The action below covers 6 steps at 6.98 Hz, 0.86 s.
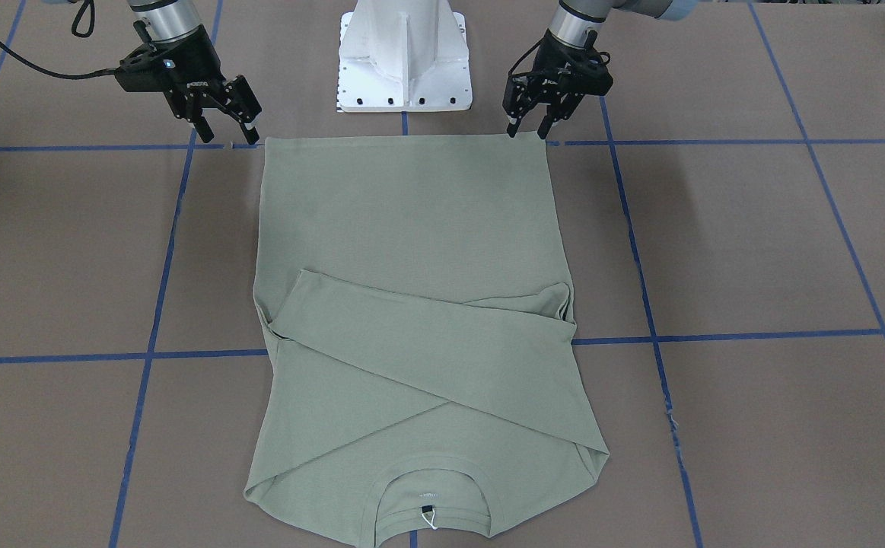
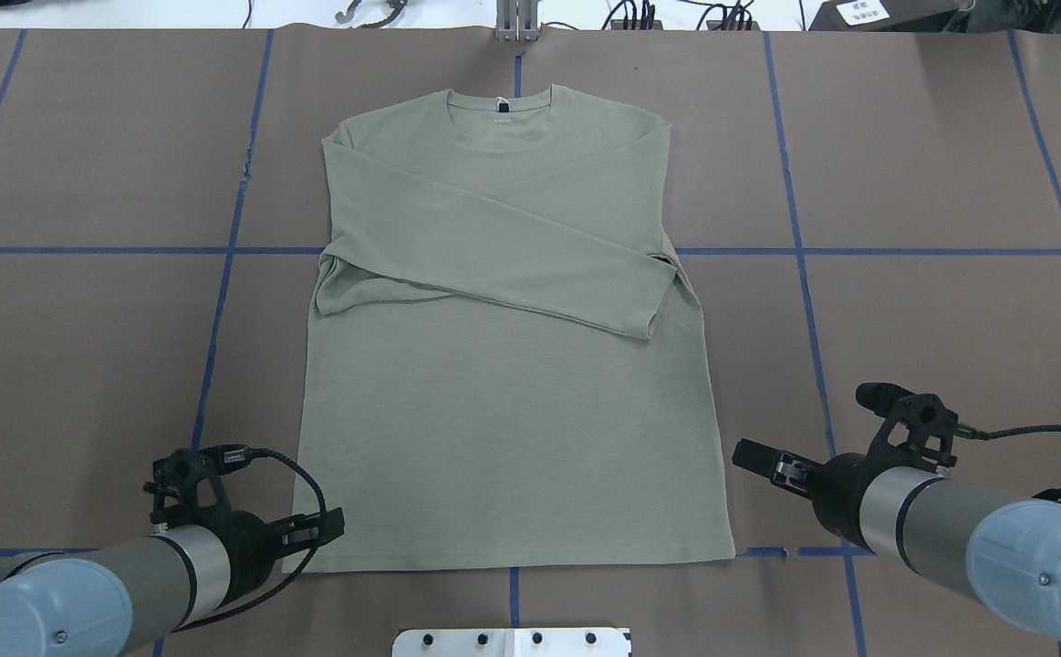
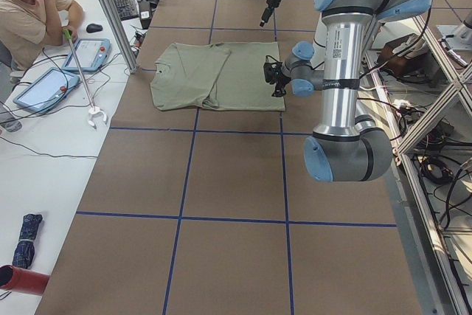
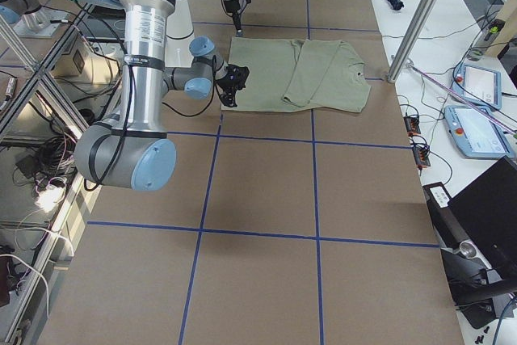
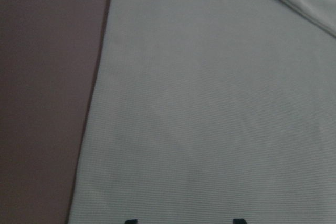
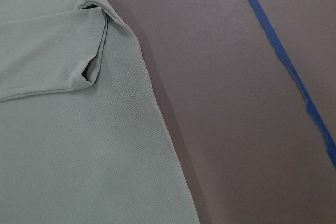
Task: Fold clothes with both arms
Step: 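Grasp the hem corners nearest the robot with both grippers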
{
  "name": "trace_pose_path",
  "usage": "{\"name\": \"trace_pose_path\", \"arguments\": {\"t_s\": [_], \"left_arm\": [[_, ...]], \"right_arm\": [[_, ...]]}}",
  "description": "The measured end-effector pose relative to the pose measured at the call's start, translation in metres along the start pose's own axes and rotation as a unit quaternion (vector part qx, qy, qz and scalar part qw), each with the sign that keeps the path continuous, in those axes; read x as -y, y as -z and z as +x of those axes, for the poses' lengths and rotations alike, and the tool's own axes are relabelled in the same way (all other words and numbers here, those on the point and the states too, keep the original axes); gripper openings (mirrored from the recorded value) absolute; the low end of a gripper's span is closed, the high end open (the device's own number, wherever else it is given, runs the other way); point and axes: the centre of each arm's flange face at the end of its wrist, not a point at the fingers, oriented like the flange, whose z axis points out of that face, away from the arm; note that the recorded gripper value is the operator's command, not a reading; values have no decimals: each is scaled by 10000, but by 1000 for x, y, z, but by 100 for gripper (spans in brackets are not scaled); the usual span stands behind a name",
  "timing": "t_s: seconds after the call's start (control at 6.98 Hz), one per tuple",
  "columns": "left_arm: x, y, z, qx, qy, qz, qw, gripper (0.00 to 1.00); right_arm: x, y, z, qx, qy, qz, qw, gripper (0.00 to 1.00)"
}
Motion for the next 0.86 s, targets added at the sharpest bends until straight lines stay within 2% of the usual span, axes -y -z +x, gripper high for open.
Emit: {"name": "trace_pose_path", "arguments": {"t_s": [0.29,0.72,0.86], "left_arm": [[-13,-15,-15,203,-82,-46,9997,68],[-22,-21,-21,285,-150,-108,9994,68],[-26,-22,-21,292,-171,-138,9993,66]], "right_arm": [[0,-1,1,-6,4,37,10000,99],[0,-3,2,-22,7,62,10000,99],[0,-3,2,-23,7,64,10000,99]]}}
